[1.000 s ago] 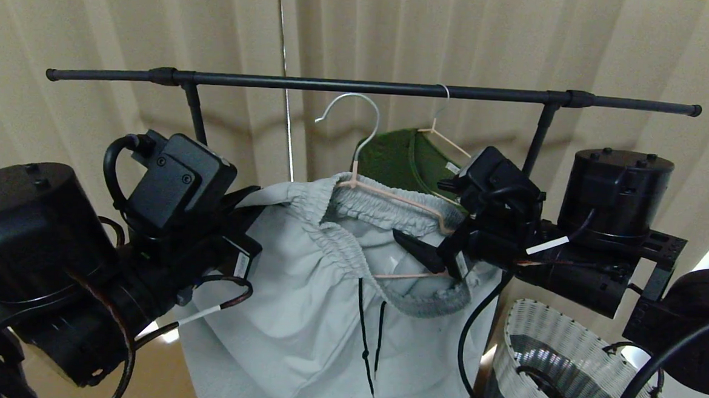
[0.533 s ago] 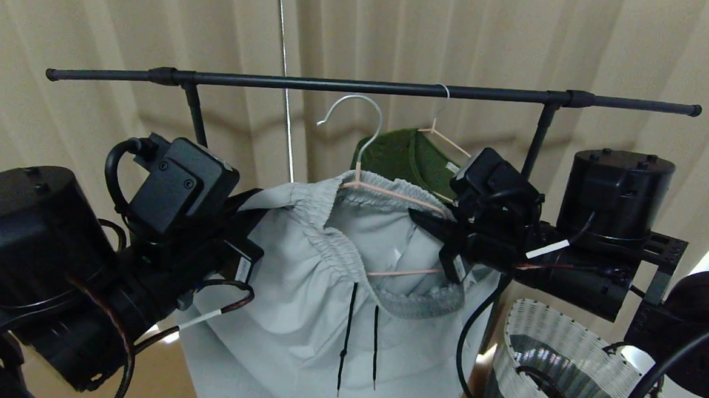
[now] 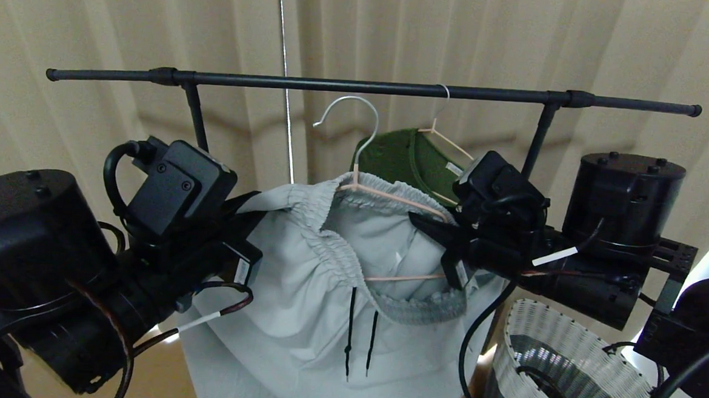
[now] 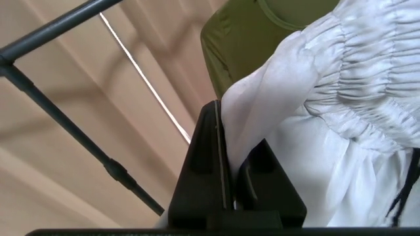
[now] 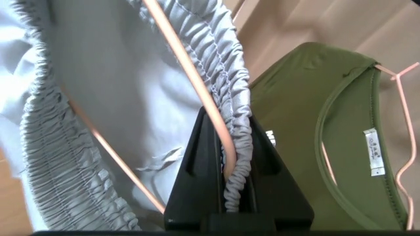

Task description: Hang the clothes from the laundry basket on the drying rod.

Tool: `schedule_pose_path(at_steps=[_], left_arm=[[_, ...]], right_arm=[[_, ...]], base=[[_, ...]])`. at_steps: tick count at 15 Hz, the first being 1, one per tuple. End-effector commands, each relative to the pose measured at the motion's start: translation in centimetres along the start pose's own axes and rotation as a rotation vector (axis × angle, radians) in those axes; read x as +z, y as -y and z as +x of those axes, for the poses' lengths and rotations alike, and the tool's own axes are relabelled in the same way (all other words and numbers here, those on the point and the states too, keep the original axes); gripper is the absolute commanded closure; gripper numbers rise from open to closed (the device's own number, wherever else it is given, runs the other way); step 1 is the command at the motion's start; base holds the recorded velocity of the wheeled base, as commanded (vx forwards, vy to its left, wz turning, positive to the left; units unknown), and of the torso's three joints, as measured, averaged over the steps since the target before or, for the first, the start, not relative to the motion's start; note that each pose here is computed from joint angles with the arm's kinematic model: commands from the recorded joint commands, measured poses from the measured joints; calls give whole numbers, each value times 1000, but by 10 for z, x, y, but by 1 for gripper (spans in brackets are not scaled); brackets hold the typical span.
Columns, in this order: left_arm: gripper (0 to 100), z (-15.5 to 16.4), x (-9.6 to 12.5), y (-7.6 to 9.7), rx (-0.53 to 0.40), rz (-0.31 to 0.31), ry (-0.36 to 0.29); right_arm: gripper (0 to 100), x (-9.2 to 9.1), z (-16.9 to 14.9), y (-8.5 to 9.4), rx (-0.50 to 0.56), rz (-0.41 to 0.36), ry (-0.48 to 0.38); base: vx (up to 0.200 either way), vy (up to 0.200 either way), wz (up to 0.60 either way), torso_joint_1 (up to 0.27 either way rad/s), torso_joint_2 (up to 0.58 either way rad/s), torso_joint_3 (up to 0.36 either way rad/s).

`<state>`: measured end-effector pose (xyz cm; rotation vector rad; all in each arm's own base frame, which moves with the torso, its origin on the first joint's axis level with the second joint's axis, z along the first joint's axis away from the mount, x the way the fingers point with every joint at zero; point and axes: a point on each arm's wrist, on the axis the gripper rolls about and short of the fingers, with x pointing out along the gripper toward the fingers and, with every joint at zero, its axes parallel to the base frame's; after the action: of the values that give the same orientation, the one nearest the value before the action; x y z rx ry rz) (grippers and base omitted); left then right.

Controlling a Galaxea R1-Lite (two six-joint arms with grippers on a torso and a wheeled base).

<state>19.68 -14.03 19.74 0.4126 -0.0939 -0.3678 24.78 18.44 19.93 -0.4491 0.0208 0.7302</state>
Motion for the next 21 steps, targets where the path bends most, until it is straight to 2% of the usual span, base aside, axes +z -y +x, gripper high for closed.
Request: schedule_pose_path(at_steps=[1,4,5,7,8,11,13,15,19,21], left_arm=[[100,-1,0,0,-4,-9,1],[100,-4,5,9,-45,-39,20],[0,-4,5,9,-46,-44,22],[0,-4,4,10,-47,-40,20],[0,-8,4,9,-51,-42,23],[0,-33,4,3,-117,-48,71],[0,-53,-1,-3,-122,-51,80],[0,-62,-3,-6,-112,-64,84],[0,-77,-32,-15,-55,-60,-20],[0,-80,-58,-15,-42,-52,-135]], right_arm=[[100,2,-8,0,0,-2,11],[100,2,-13,0,-2,-1,10],[100,1,-13,0,-4,-1,9],[100,1,-14,2,-19,1,6],[100,-1,-17,10,-49,7,-4],[100,-3,-27,24,-114,13,-5],[100,-7,-40,34,-180,20,-28],[100,-13,-46,39,-203,25,-45],[100,-12,-56,43,-226,28,-38],[100,-12,-59,41,-216,28,-33]], base=[[0,0,0,0,0,0],[0,0,0,0,0,0],[0,0,0,0,0,0],[0,0,0,0,0,0],[0,0,0,0,0,0],[0,0,0,0,0,0],[0,0,0,0,0,0],[0,0,0,0,0,0],[0,0,0,0,0,0],[0,0,0,0,0,0]])
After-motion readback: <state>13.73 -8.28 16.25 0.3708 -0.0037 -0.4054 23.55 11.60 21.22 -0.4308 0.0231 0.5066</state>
